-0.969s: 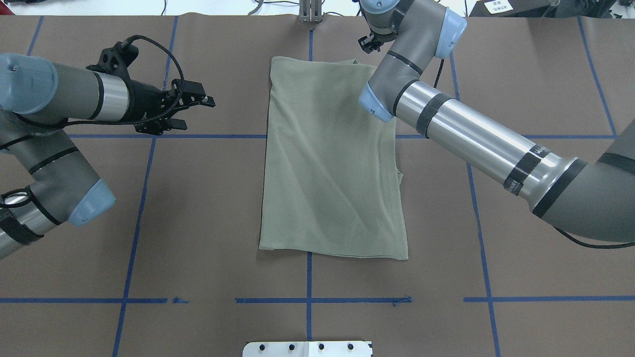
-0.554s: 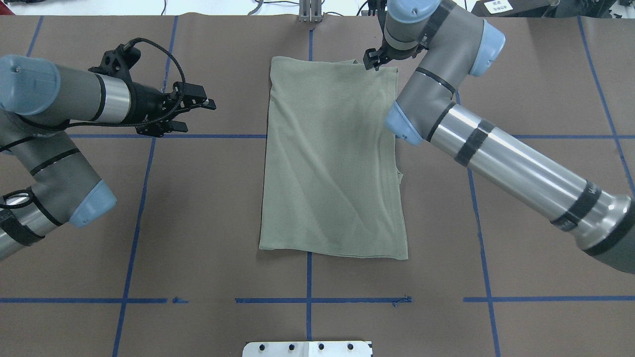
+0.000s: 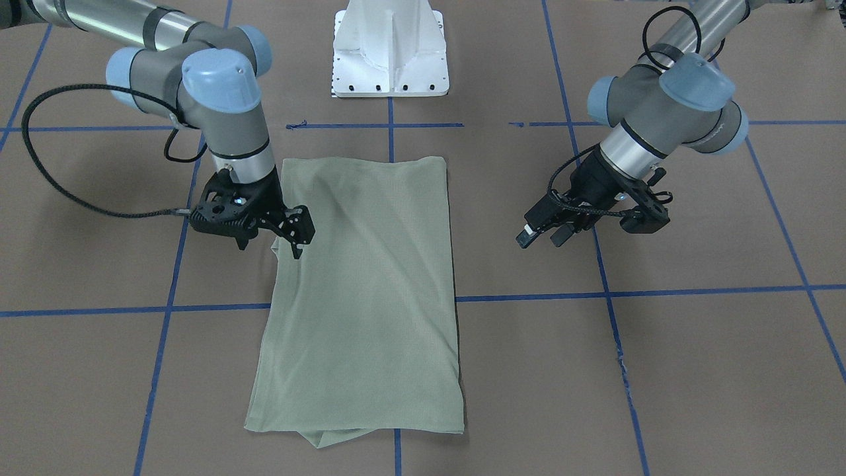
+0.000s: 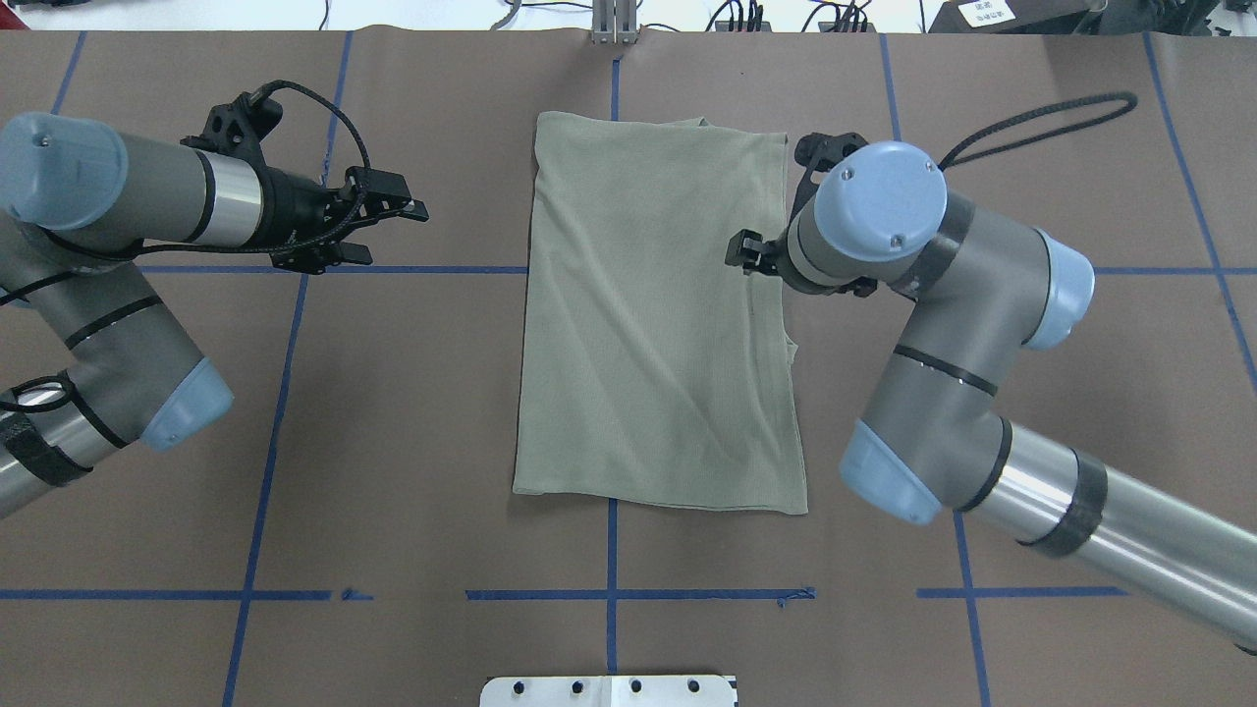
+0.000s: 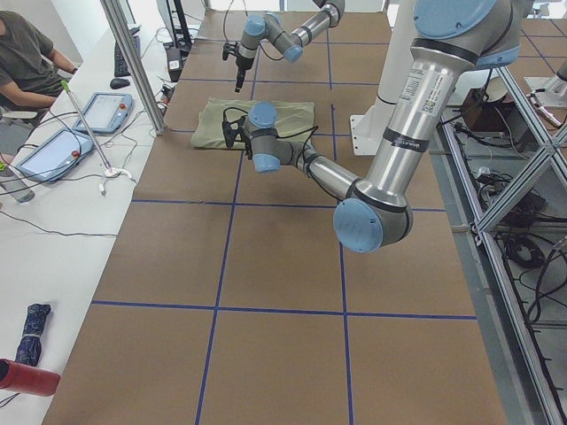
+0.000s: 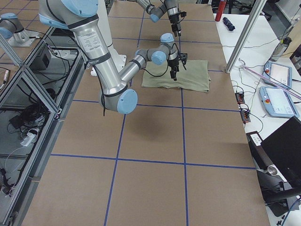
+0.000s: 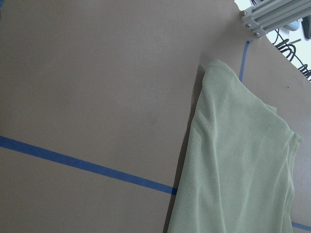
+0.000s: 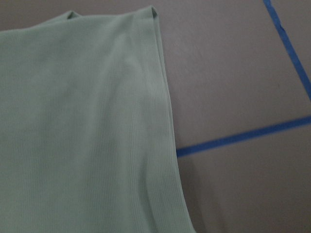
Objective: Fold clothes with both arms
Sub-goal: 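Lower the right gripper to the shirt's near corner and grasp it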
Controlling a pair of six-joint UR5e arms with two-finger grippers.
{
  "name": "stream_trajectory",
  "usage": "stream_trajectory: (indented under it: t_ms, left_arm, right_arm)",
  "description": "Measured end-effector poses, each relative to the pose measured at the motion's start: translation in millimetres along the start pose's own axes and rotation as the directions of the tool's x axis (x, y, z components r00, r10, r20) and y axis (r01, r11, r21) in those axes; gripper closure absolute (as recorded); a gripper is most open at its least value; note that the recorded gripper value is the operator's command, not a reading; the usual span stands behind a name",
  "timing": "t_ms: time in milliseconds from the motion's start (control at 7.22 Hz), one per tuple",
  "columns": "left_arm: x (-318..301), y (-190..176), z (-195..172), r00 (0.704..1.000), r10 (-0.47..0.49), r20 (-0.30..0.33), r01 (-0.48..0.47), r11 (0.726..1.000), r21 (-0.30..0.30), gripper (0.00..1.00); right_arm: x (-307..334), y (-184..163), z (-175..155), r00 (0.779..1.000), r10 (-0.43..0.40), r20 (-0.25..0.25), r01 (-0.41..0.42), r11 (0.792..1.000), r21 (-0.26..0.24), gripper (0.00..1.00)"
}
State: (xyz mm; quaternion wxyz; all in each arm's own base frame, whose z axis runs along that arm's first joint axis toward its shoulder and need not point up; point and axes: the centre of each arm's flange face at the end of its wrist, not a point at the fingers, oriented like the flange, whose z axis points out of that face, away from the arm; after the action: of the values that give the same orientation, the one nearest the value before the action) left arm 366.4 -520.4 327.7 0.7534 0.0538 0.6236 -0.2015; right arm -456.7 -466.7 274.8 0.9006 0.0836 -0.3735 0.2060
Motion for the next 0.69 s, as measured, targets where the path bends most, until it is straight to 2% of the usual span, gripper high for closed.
stream_trajectory:
  t_ms: [138,277,554,692]
  left_arm:
    - [1,0,0,1.0,-0.001,-0.001,0.001,1.0,0.0,0.0]
    - [2,0,0,1.0,-0.003,-0.002,0.003,1.0,0.0,0.0]
    - [2,0,0,1.0,-0.007,-0.002,0.007,1.0,-0.001,0.0]
    - [2,0,0,1.0,-0.009,-0.002,0.009,1.0,0.0,0.0]
  right_arm:
    - [2,50,-2,0.992,0.128,-0.011,-0.128,0.992,0.0,0.0]
    - [2,91,4,0.976,0.217,-0.022,-0.217,0.976,0.007,0.0]
    - [7,149,17,0.949,0.312,-0.045,-0.312,0.95,0.011,0.0]
    - [8,161,21,0.942,0.332,-0.051,-0.332,0.943,0.013,0.01]
